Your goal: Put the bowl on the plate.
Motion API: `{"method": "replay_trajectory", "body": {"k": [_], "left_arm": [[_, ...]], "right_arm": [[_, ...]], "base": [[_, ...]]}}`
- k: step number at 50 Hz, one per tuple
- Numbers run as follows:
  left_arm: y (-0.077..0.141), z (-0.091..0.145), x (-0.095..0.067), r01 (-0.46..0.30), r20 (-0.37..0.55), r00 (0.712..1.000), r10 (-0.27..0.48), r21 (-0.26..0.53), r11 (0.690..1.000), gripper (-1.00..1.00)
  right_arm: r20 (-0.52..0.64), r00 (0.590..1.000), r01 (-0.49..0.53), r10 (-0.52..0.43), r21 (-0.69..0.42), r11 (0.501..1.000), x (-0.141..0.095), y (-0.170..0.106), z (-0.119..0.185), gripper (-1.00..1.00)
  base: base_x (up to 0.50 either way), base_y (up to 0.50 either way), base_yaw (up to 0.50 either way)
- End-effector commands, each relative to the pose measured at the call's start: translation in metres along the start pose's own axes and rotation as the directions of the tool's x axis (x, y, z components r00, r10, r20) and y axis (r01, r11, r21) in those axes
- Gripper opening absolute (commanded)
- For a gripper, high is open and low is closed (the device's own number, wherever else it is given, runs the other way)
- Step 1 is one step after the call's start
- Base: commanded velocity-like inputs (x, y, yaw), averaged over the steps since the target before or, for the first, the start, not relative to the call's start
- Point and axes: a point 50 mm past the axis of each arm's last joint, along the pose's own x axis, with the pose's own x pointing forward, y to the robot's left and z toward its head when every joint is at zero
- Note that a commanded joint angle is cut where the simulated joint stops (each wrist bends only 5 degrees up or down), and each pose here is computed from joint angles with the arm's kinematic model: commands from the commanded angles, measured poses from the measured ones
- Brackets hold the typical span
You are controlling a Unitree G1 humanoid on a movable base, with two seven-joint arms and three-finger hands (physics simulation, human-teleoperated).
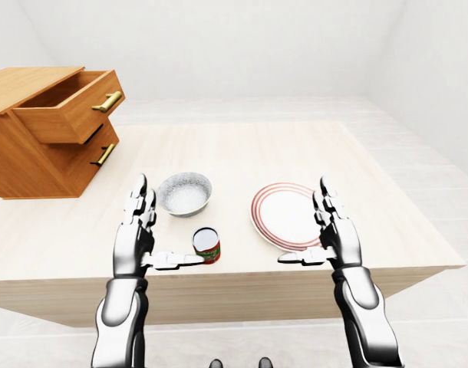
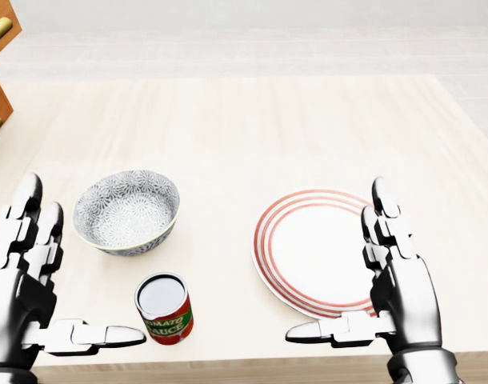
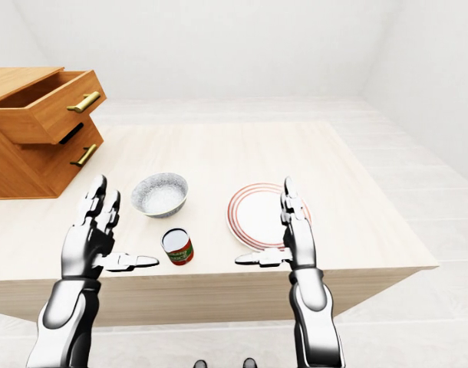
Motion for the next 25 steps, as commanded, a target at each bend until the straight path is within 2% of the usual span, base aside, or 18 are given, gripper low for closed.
{"method": "replay_trajectory", "body": {"k": [1,3,10,11,14,18,20,22,25], "left_arm": [[0.014,0.033,-0.009,-0.026,0.132,0.991,0.022,0.032,0.999,1.00],[0.013,0.038,-0.008,-0.017,0.147,0.989,0.006,0.077,0.997,1.00],[0.021,0.071,-0.015,-0.030,0.288,0.958,-0.003,0.111,0.993,1.00],[0.022,0.066,-0.016,-0.030,0.260,0.966,-0.001,0.114,0.993,1.00],[0.027,0.072,-0.021,-0.034,0.281,0.960,-0.006,0.137,0.990,1.00],[0.033,0.092,-0.030,-0.039,0.358,0.933,-0.024,0.165,0.985,1.00],[0.034,0.095,-0.031,-0.043,0.370,0.929,-0.025,0.173,0.984,1.00],[0.036,0.105,-0.034,-0.054,0.410,0.912,-0.030,0.190,0.980,1.00],[0.035,0.123,-0.039,-0.066,0.490,0.870,-0.047,0.212,0.975,1.00]], "right_arm": [[0.064,0.998,-0.006,0.006,0.002,1.000,-0.004,-0.005,0.015,1.00],[0.089,0.996,-0.004,0.004,0.000,1.000,-0.006,-0.008,0.022,1.00],[0.210,0.978,0.028,-0.022,-0.025,0.999,-0.014,-0.020,0.051,1.00],[0.231,0.973,0.029,-0.021,-0.030,0.999,-0.015,-0.022,0.056,1.00],[0.296,0.955,0.033,-0.018,-0.047,0.998,-0.019,-0.027,0.071,1.00],[0.361,0.932,0.055,-0.029,-0.062,0.997,-0.026,-0.033,0.087,1.00],[0.370,0.929,0.056,-0.028,-0.066,0.996,-0.027,-0.034,0.089,1.00],[0.387,0.922,0.063,-0.031,-0.069,0.996,-0.029,-0.036,0.093,1.00],[0.416,0.909,0.066,-0.026,-0.084,0.994,-0.031,-0.039,0.099,1.00]], "base": [[0.00,0.00,0.00],[0.00,0.00,0.00],[0.00,0.00,0.00],[0.00,0.00,0.00],[0.00,0.00,0.00],[0.00,0.00,0.00],[0.00,0.00,0.00],[0.00,0.00,0.00],[0.00,0.00,0.00]]}}
